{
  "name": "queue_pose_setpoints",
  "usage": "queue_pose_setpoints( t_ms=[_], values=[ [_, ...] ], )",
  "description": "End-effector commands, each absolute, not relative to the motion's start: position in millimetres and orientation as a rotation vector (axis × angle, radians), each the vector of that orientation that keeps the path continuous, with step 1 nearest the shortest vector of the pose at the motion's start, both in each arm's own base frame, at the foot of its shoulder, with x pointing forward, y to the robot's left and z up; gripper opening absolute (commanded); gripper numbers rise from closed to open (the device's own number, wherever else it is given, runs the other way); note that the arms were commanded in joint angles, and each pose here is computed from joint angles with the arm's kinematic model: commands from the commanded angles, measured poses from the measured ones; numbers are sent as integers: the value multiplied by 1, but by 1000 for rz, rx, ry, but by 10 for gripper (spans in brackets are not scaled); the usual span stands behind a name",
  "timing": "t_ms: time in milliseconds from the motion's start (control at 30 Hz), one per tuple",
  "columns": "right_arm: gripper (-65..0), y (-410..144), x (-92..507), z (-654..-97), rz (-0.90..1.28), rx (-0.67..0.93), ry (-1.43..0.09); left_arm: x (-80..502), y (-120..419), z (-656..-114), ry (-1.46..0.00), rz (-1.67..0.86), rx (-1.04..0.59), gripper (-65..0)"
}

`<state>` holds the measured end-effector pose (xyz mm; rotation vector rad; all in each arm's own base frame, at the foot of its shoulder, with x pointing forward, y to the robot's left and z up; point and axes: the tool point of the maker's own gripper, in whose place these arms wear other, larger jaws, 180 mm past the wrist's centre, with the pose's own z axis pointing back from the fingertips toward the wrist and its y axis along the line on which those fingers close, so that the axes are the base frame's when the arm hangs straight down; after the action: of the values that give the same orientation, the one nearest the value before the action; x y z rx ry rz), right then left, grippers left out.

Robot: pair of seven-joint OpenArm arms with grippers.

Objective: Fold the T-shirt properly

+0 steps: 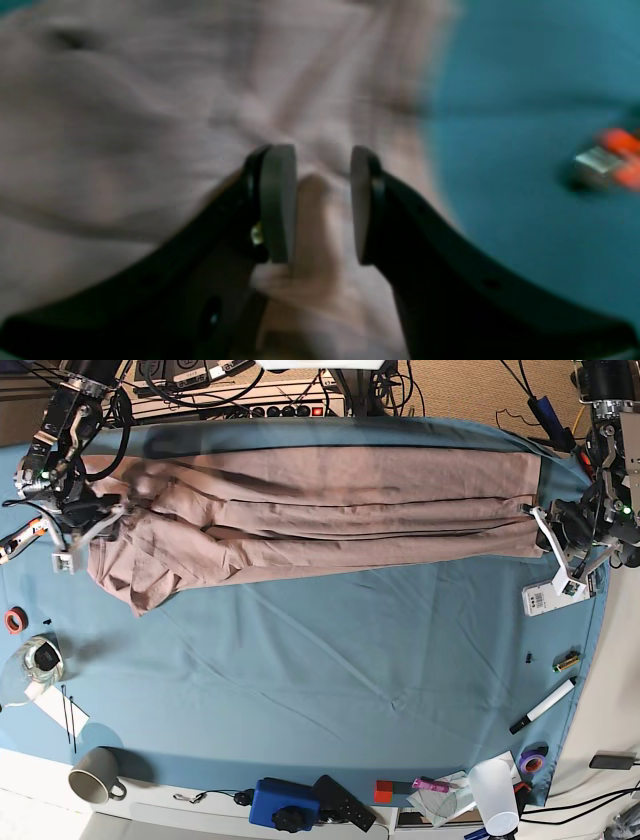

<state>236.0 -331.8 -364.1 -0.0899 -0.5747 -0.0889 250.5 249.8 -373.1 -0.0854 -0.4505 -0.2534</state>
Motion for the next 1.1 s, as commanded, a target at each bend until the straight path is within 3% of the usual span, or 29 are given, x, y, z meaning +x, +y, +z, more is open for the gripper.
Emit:
queue_pose_setpoints(
  t_ms=[0, 300, 1067],
  values=[
    [-460, -339, 246, -350, -78, -123, -627, 259, 256, -362, -488, -266, -60, -650],
    [-460, -300, 255, -344, 21, 79, -689, 259, 256, -362, -488, -266, -60, -650],
    [-458, -309, 254, -345, 35, 21, -648, 259, 255, -362, -489, -265, -62, -650]
  ],
)
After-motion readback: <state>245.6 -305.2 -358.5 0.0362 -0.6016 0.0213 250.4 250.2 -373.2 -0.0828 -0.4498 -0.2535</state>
